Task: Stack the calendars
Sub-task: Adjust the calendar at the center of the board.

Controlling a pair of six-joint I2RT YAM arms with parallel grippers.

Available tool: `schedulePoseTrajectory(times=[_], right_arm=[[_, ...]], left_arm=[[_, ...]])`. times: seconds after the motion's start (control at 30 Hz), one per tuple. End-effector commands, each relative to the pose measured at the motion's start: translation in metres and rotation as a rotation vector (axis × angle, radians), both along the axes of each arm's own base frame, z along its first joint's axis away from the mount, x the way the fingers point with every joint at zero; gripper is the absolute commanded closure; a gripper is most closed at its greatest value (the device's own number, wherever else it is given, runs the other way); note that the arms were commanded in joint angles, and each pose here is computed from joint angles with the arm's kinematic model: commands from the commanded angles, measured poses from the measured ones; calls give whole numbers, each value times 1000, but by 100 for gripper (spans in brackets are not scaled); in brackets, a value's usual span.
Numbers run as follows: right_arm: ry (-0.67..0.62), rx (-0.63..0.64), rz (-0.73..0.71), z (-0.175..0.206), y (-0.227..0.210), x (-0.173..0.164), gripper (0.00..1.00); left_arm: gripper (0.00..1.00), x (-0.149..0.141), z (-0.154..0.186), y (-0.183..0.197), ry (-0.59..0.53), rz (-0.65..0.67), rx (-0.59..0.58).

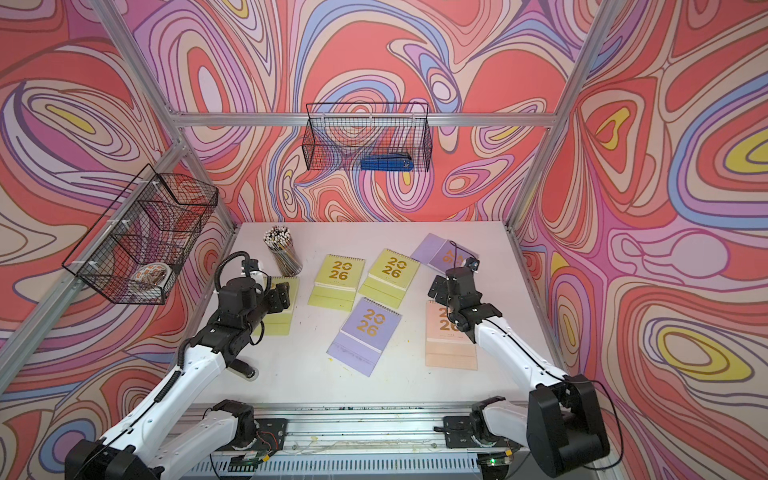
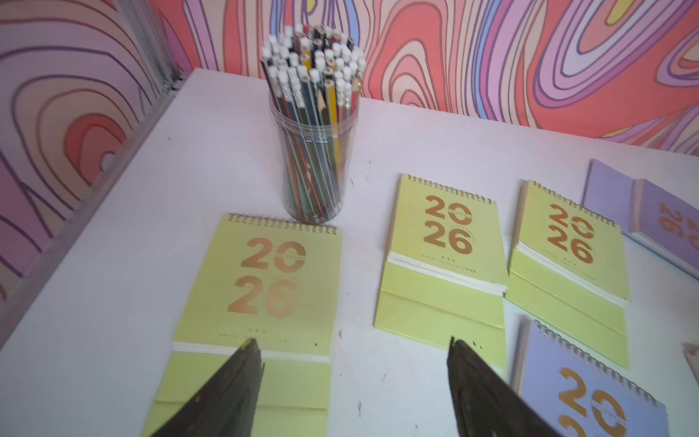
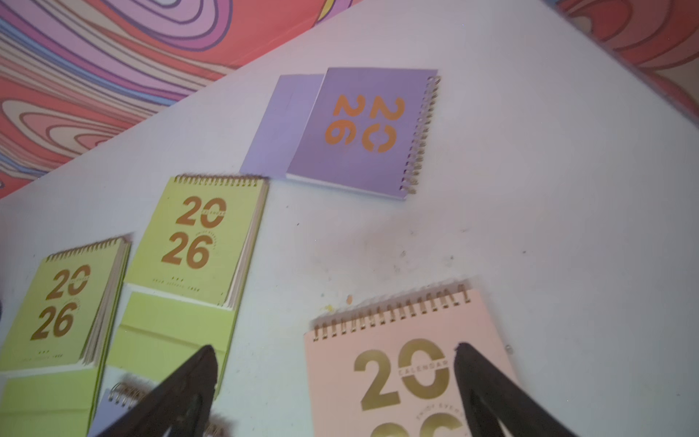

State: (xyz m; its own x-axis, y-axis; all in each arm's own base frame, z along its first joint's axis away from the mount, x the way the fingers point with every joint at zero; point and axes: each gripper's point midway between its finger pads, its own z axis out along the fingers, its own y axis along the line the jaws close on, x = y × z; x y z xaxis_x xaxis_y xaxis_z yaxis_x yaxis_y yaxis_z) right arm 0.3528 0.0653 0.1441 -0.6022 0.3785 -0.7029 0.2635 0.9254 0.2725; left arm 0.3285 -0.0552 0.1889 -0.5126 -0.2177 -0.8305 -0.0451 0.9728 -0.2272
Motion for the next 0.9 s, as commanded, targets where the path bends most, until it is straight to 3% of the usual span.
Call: schedulePoseTrajectory(times=[0.0, 0.27, 0.57, 0.87], right_arm=[[179, 77, -1, -24, 24, -28, 1], [272, 319, 72, -49, 72, -54, 2], [361, 405, 161, -74, 115, -65, 1], [409, 448, 210, -91, 133, -66, 2]], left_arm=[[34, -18, -25, -32, 167, -59, -199], [64, -39, -62, -77, 297, -153, -324], [98, -49, -103, -106, 421, -188, -426], [100, -46, -122, -127, 509, -230, -481]])
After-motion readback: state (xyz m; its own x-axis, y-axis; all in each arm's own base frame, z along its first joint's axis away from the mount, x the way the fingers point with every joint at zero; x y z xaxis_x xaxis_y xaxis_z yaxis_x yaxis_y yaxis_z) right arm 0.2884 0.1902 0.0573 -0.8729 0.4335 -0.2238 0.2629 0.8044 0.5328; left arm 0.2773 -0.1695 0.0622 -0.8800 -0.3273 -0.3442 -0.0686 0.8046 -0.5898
